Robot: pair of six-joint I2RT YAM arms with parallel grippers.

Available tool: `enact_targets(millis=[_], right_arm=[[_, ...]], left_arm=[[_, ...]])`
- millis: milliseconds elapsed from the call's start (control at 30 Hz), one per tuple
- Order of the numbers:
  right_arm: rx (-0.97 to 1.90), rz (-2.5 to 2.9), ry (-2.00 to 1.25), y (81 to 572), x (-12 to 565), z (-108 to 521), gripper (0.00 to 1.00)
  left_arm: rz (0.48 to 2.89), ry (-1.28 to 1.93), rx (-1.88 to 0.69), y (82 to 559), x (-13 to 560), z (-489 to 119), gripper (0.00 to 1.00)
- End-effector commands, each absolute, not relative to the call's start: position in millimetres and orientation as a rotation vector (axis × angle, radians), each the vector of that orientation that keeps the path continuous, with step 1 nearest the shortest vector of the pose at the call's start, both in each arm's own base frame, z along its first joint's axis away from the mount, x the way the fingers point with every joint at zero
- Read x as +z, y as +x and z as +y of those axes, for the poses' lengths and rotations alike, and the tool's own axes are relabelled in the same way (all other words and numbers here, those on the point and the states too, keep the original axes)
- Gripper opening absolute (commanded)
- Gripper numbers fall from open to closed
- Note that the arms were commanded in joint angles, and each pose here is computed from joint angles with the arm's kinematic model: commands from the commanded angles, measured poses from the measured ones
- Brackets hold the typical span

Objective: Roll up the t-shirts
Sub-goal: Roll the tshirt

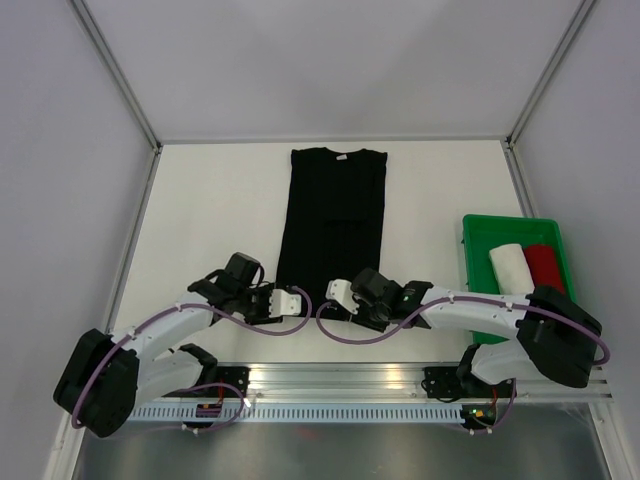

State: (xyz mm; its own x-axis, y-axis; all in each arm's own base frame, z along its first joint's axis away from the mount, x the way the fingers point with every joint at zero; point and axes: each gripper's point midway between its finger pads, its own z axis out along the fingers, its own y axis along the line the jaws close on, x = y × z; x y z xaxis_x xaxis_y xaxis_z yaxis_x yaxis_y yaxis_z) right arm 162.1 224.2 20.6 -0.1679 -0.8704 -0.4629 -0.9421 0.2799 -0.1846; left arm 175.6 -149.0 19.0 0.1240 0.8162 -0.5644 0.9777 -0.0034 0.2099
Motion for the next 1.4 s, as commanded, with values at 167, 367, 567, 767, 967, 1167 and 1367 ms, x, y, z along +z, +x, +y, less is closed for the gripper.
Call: enact_targets(millis=[167, 367, 567, 767, 967, 1167, 1367], right_arm=[[0.113, 2.096, -1.687, 164.7, 8.4, 215.9, 0.21], [0.188, 2.052, -1.746, 154.3, 25.0, 217.6, 0.0], [0.539, 1.86, -2.02, 104.0, 51.9, 226.2, 0.0], [0.632, 1.893, -2.019, 106.8, 52.5, 226.0, 0.0], [0.726, 1.983, -1.838, 133.5, 52.4, 232.4, 0.01], [0.734, 2.113, -1.726, 154.5, 42.9, 229.8, 0.05], [0.702, 2.199, -1.642, 170.7, 36.0, 225.0, 0.21]], left_arm=[[1.721, 1.861, -0.336, 190.0, 16.7, -152.5, 0.23], [1.729, 1.921, -0.473, 169.9, 26.6, -156.1, 0.02], [1.724, 2.042, -0.926, 100.0, 60.6, -156.7, 0.02], [1.754, 1.977, -1.039, 104.2, 70.1, -159.9, 0.02], [1.821, 1.851, -0.969, 148.2, 66.0, -159.0, 0.02], [1.875, 1.794, -0.92, 173.5, 59.3, -160.2, 0.02], [1.897, 1.779, -0.815, 198.5, 45.2, -159.6, 0.02]])
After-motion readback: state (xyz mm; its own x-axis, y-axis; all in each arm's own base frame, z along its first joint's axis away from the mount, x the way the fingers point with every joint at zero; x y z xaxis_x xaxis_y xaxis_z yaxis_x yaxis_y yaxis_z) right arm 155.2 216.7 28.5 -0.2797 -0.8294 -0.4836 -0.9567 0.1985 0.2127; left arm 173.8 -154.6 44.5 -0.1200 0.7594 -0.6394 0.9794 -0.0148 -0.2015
